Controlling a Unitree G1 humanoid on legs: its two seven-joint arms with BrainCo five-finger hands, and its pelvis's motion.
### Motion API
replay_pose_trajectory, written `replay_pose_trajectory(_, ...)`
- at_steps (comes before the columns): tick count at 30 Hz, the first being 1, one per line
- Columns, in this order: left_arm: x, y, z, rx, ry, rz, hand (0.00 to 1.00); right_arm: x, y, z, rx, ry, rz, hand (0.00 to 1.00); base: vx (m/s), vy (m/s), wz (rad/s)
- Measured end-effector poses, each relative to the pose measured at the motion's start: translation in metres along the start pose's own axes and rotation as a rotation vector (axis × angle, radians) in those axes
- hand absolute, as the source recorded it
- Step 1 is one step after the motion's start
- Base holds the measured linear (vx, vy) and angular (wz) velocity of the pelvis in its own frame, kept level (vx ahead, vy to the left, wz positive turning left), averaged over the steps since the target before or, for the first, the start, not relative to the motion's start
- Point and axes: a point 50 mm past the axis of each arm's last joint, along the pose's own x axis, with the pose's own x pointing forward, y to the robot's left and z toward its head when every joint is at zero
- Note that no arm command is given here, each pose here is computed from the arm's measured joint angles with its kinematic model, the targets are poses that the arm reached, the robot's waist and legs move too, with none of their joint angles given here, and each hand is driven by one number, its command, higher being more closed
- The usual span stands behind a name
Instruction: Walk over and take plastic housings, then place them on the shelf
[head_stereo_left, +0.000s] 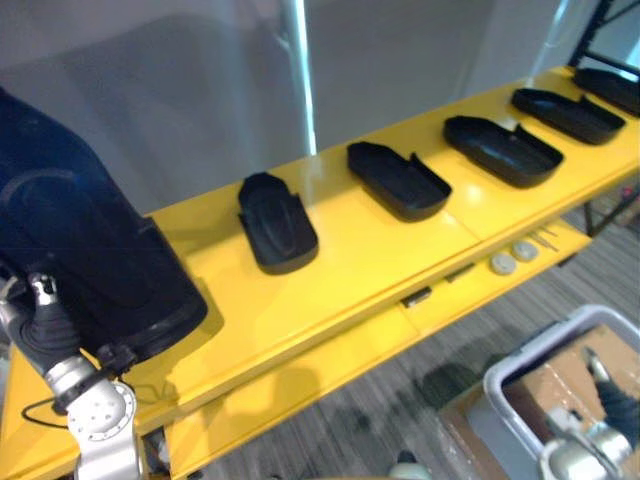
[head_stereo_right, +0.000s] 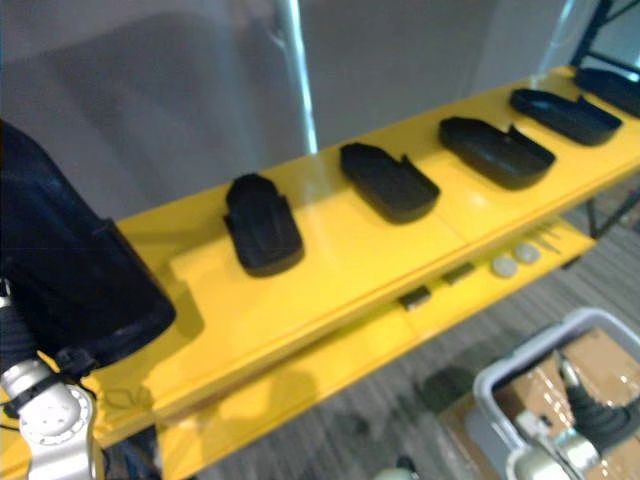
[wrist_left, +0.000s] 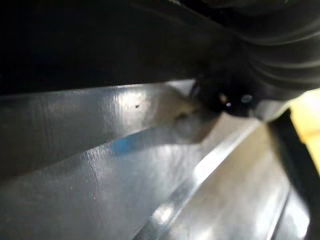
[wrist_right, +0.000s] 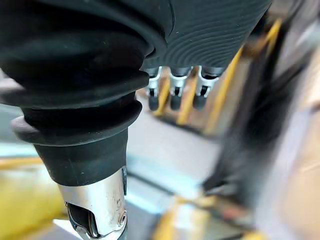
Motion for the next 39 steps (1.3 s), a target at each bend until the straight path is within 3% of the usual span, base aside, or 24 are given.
replay_pose_trajectory(8,0.074,0.008,-0.041,0.188,0.188,-0.083,1.0,-0.052,0.002,-0.089,-0.16,0.479,0.319,0.0,0.0,-0.002,0.0)
replay_pose_trajectory(11,0.114,0.0,-0.051,0.279,0.297,-0.197,1.0,-0.075,0.003,-0.114,-0.172,0.686,0.482,0.0,0.0,0.0,0.0)
replay_pose_trajectory(14,0.135,-0.007,-0.051,0.375,0.344,-0.292,1.0,-0.082,-0.003,-0.128,-0.168,0.802,0.514,0.0,0.0,0.0,0.0)
replay_pose_trajectory(17,0.151,-0.017,-0.039,0.384,0.342,-0.357,1.0,-0.093,-0.012,-0.142,-0.149,0.956,0.576,0.0,0.0,0.0,0.0)
replay_pose_trajectory(26,0.158,-0.067,-0.015,0.35,0.388,-0.622,1.0,-0.121,-0.008,-0.155,-0.12,1.217,0.775,0.0,-0.04,-0.011,0.25)
replay_pose_trajectory(39,0.15,-0.072,-0.024,0.36,0.523,-0.69,1.0,-0.102,0.028,-0.145,-0.089,1.181,0.857,0.0,-0.04,-0.009,0.25)
